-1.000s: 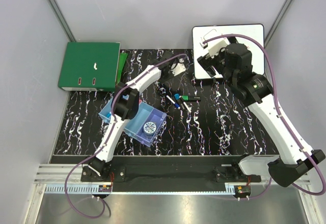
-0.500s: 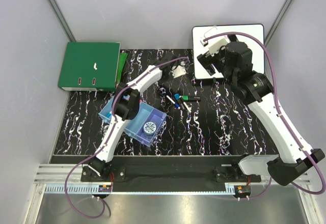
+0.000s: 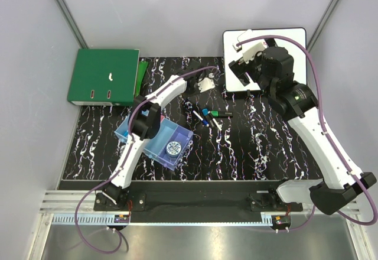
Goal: Sort the stationery into containers
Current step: Pick up the pen from the center of the board.
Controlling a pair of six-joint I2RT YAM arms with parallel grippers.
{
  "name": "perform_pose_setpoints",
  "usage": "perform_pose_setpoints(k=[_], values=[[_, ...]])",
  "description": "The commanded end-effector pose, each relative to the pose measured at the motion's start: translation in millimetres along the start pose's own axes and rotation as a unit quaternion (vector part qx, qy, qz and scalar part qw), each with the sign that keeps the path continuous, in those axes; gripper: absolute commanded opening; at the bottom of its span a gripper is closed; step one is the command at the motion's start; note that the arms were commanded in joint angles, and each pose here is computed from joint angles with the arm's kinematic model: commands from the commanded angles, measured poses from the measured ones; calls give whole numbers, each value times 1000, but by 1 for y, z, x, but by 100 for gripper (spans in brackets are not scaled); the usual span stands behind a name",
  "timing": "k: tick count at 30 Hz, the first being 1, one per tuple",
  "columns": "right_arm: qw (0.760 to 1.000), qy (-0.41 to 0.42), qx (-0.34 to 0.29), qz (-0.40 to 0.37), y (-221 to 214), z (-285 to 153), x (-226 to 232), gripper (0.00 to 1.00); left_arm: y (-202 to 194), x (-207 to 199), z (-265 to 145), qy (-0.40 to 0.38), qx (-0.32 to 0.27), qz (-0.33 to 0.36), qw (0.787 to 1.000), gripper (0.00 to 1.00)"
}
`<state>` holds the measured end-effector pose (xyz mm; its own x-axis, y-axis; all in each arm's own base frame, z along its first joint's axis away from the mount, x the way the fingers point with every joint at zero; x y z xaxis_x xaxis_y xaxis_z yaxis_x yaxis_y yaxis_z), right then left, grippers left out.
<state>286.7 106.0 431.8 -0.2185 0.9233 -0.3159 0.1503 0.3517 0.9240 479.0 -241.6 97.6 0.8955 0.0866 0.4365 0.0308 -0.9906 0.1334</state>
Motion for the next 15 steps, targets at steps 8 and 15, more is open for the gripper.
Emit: perform_pose_setpoints(k=[8, 15], values=[[999, -18, -34, 20, 18, -7, -10, 100, -5, -19, -42, -86, -20, -13, 996, 21], [999, -19, -36, 21, 20, -8, -10, 100, 1, -1, -42, -44, -21, -38, 998, 33]])
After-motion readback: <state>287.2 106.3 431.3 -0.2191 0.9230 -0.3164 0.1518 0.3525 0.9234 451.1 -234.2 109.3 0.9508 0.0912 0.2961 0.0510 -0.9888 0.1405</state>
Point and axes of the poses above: each gripper's point midway between its finger pads, its own z axis out along the fingers, its own x axis along the line the jaws close on, y = z × x, the point moved 8 cm from there along -z, back along the fingers, and after that the axes turned 14 degrees about z, right-handed, at the moved point
